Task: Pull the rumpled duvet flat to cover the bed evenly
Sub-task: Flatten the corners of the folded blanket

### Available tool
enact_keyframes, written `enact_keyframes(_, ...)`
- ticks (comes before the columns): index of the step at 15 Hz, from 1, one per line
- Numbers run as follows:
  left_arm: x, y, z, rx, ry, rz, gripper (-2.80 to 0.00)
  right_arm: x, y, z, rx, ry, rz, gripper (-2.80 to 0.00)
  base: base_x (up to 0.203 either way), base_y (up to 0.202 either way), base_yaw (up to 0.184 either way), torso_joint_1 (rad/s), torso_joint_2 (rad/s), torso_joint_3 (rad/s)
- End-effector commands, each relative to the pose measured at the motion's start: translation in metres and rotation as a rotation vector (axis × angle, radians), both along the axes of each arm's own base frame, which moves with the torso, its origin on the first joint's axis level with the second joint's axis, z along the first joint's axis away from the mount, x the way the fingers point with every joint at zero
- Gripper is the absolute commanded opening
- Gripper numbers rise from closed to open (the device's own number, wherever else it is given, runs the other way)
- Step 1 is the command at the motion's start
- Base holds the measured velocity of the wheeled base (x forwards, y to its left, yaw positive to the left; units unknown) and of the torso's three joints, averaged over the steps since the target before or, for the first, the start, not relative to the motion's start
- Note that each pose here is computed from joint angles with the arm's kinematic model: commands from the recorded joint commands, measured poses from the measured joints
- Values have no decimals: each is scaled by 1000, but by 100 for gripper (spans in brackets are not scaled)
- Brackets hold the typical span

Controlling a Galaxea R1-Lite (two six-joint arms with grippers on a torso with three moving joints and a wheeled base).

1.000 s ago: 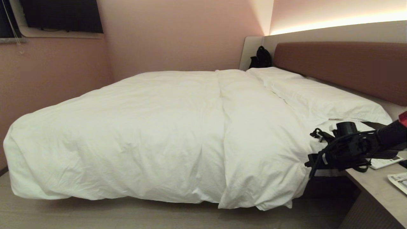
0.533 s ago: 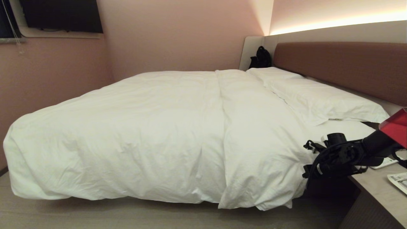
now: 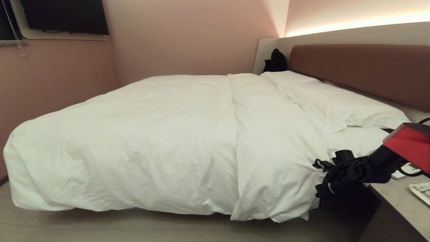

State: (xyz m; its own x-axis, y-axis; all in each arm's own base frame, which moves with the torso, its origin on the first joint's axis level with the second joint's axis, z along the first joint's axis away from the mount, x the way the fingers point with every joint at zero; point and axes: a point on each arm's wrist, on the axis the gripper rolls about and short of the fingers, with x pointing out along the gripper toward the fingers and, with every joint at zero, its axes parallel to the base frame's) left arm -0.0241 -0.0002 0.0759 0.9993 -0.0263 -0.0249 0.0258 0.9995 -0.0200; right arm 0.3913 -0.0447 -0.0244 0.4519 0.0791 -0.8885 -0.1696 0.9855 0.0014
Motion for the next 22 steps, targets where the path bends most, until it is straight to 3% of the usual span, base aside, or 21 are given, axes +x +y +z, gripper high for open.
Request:
enact_keyframes(1,0,0,0,0,1,0,-280,3,2,-9,-23,-7,-1,0,0,0,0,0,0,0)
enact_keyframes(6,0,0,0,0,1,0,-280,5,12,-17,-77,-19,26,0,0,0,0,0,0,0)
enact_keyframes(13,0,0,0,0,0,0,-280,11,32,-23,-143,-25,147,0,0,0,0,0,0,0)
enact_keyframes(22,0,0,0,0,1,0,-280,39,32,-34,-188,-72,131,0,0,0,0,0,0,0)
